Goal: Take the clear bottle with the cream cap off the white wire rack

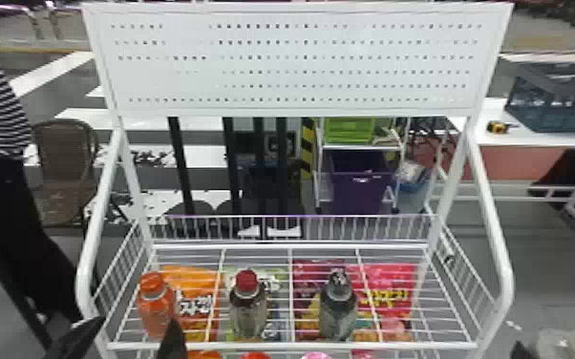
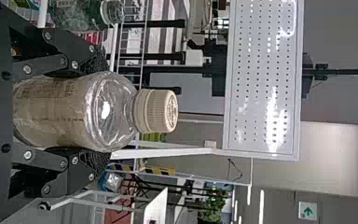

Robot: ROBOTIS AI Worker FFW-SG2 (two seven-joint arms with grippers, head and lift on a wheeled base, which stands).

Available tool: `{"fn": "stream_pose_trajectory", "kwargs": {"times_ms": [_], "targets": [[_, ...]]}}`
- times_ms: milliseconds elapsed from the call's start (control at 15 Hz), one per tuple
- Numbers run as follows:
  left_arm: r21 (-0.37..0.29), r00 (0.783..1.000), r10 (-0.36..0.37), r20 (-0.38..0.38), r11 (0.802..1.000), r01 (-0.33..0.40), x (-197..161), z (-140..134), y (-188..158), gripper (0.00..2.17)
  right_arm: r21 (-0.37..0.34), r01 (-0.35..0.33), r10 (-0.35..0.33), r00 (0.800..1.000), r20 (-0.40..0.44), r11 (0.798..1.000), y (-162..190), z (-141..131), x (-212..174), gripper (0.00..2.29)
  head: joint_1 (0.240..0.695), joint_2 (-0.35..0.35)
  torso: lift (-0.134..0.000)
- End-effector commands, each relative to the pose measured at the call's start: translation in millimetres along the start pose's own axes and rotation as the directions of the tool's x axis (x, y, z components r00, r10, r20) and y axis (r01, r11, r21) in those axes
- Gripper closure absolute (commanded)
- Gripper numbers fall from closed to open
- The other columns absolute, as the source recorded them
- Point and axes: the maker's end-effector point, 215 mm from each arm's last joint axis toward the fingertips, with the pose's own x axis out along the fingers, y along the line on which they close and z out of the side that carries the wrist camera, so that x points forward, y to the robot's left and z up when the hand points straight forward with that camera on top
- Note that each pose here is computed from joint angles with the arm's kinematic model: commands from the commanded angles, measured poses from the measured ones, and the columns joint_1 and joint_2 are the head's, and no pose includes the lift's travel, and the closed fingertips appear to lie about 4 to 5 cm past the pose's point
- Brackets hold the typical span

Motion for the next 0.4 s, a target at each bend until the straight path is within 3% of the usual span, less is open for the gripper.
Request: {"fn": "stream_pose_trajectory", "kwargs": {"times_ms": [0, 333], "targets": [[0.000, 1.000, 0.001, -0.003, 1.000, -0.001, -0.2, -1.4, 0.2, 0.14, 0.013, -0.008, 0.008, 1.000, 0.009, 1.000, 1.0, 3.0, -0.2, 1.53, 0.499, 0.000, 0.000], [-0.001, 1.000, -0.002, 0.006, 1.000, 0.002, -0.2, 3.4, -0.6, 0.14, 0.007, -0.011, 0.011, 1.000, 0.008, 1.000, 0.2, 3.7, -1.4, 1.53, 0.499, 0.000, 0.000]]}}
